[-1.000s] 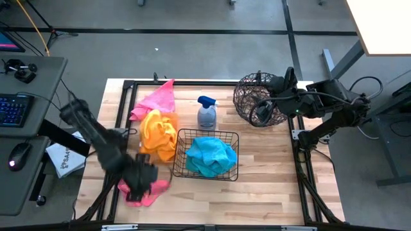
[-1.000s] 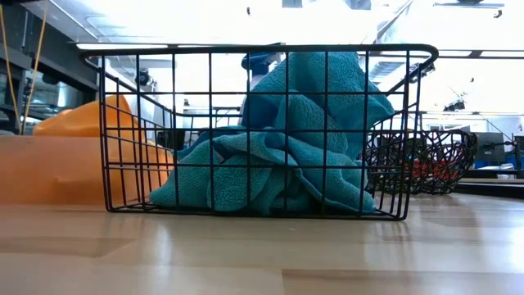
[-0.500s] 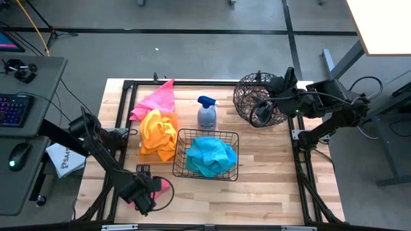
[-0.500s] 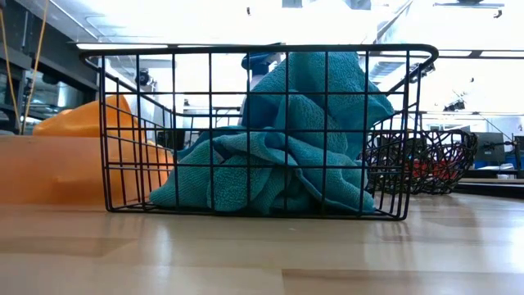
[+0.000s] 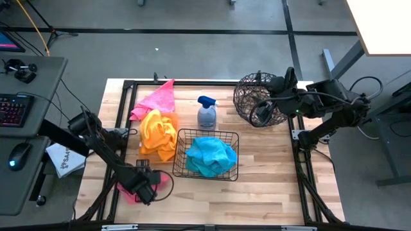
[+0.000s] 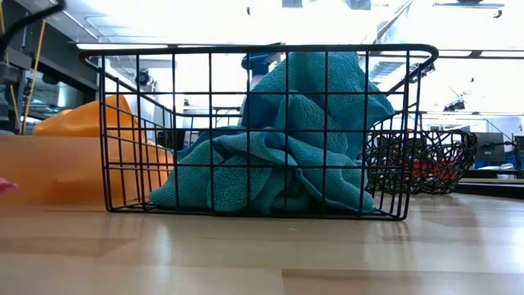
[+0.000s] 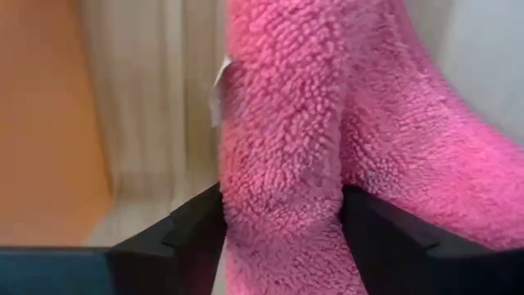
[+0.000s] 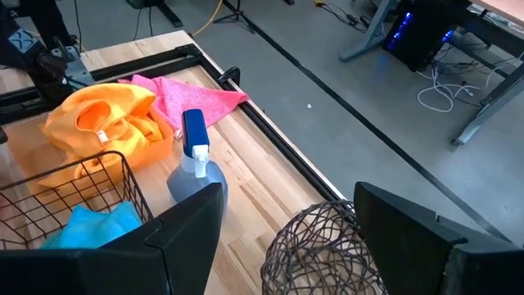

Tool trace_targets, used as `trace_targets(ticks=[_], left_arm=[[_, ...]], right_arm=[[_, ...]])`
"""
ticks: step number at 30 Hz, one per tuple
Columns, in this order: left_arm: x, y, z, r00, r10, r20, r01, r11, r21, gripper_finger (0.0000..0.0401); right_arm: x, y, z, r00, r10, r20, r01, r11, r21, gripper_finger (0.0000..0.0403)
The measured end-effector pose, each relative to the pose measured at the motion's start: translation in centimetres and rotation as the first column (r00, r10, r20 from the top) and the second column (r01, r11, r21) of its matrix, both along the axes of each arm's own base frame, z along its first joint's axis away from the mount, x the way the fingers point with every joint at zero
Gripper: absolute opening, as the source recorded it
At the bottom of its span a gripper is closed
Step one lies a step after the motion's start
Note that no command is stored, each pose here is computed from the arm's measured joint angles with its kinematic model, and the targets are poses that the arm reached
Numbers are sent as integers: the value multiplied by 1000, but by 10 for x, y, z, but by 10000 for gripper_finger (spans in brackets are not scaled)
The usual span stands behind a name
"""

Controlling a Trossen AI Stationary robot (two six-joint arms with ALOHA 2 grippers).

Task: Sort microfiber towel by color & place in baskets
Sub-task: Put the bottom pink towel into the top wire basket

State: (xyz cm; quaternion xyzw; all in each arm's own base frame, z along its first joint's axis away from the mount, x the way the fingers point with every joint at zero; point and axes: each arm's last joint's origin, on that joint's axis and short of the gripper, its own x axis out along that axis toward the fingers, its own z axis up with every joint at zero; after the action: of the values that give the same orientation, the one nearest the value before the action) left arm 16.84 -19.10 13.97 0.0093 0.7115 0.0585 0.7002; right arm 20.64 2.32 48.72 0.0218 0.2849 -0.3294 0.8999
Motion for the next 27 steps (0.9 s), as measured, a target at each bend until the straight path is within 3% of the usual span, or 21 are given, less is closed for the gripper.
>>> trace_targets(ticks=[2, 6, 7, 10, 12, 15, 19, 23, 27], left_arm=[[3, 1, -1, 1000, -7, -6, 7, 1000, -25, 182], [13, 6, 8, 999, 41, 2, -41, 993, -112, 36], [16, 6, 17, 998, 70, 12, -67, 985, -157, 21], [16, 7, 63, 988, 110, 111, -75, 956, -284, 16], [10, 15, 99, 967, 133, 218, -63, 951, -304, 7], [7, 38, 159, 859, 215, 464, -69, 948, -312, 5], [16, 76, 218, 689, 242, 683, -101, 966, -240, 3], [41, 112, 250, 615, 154, 773, -135, 987, -90, 1], [65, 140, 273, 534, 91, 841, -211, 977, 28, 1]], right_arm=[[0, 0, 0, 1000, 0, -3, 0, 1000, 0, 272], [0, 0, 0, 1000, -1, 6, 1, 1000, 22, 272], [0, 1, -1, 1000, 7, 5, -7, 999, 32, 272], [1, 2, -1, 999, 45, -3, -44, 996, 71, 272], [1, 3, -2, 997, 74, -7, -72, 992, 102, 272], [8, 5, -4, 995, 103, -11, -101, 988, 120, 272], [27, 11, -5, 978, 209, 8, -208, 971, 121, 272], [62, 22, -4, 916, 390, 91, -398, 914, 86, 272], [95, 32, -7, 847, 508, 158, -518, 855, 24, 272]])
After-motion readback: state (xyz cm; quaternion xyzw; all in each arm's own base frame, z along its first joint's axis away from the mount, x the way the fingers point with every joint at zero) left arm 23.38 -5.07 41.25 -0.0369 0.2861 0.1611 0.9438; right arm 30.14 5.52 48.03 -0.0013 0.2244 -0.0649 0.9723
